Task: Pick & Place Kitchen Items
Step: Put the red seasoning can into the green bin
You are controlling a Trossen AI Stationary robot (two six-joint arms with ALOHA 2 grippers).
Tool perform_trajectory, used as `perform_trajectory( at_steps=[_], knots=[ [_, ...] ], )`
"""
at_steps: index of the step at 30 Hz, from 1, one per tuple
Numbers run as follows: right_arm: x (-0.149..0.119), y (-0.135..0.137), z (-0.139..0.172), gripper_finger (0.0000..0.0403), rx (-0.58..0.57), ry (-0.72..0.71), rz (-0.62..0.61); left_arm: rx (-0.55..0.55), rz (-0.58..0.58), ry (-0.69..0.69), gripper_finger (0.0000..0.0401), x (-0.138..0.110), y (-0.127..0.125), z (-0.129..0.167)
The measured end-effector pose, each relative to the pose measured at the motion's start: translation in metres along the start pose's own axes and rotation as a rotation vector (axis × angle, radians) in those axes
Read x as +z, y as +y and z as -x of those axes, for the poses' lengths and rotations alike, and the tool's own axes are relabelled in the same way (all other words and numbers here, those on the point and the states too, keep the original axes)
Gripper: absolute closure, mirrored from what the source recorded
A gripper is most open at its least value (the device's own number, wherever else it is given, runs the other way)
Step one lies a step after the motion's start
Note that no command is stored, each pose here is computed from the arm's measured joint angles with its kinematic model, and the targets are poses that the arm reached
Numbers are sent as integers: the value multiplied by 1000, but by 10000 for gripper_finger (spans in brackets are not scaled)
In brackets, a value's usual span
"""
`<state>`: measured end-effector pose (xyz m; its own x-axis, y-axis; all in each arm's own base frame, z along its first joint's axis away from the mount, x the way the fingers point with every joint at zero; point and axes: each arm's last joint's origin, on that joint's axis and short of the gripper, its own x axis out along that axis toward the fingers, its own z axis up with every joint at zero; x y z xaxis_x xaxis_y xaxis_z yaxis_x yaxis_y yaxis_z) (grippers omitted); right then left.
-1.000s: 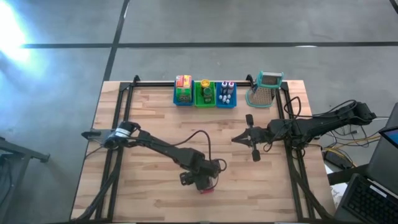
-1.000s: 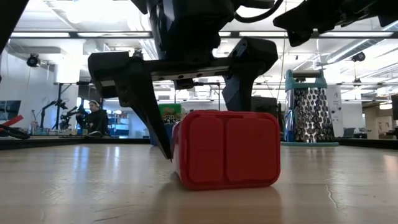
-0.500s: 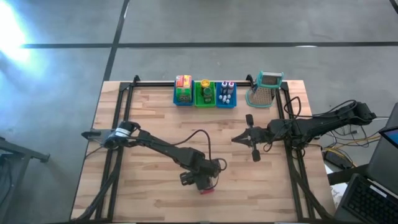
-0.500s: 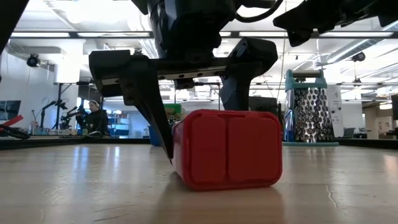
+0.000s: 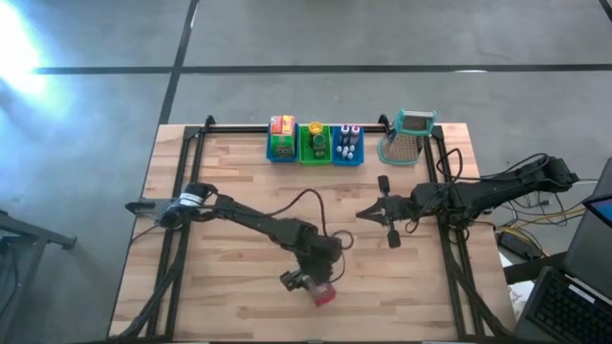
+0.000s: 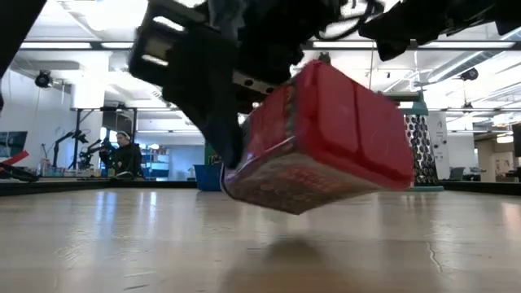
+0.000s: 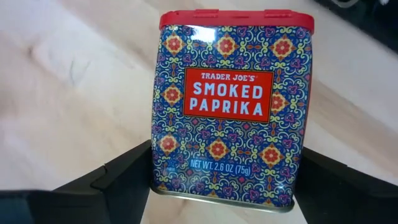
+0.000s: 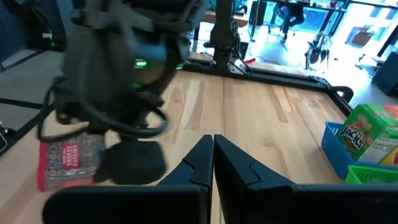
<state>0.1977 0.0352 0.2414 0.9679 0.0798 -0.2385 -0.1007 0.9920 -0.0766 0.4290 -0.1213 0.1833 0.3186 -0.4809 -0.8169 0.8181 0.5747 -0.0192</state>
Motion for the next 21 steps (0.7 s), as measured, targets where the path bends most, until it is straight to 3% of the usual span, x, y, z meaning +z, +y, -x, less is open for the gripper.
perform_trajectory(
  at_steps=[8,14,21],
  knots=[
    [-4,1,10,394,13,68,-5,-129,277,-42,74,-34,19,6],
    [-4,17,14,394,47,73,168,-320,470,-145,75,-61,27,8],
    [-6,43,7,394,-72,134,342,-430,607,-307,75,-74,46,17]
  ],
)
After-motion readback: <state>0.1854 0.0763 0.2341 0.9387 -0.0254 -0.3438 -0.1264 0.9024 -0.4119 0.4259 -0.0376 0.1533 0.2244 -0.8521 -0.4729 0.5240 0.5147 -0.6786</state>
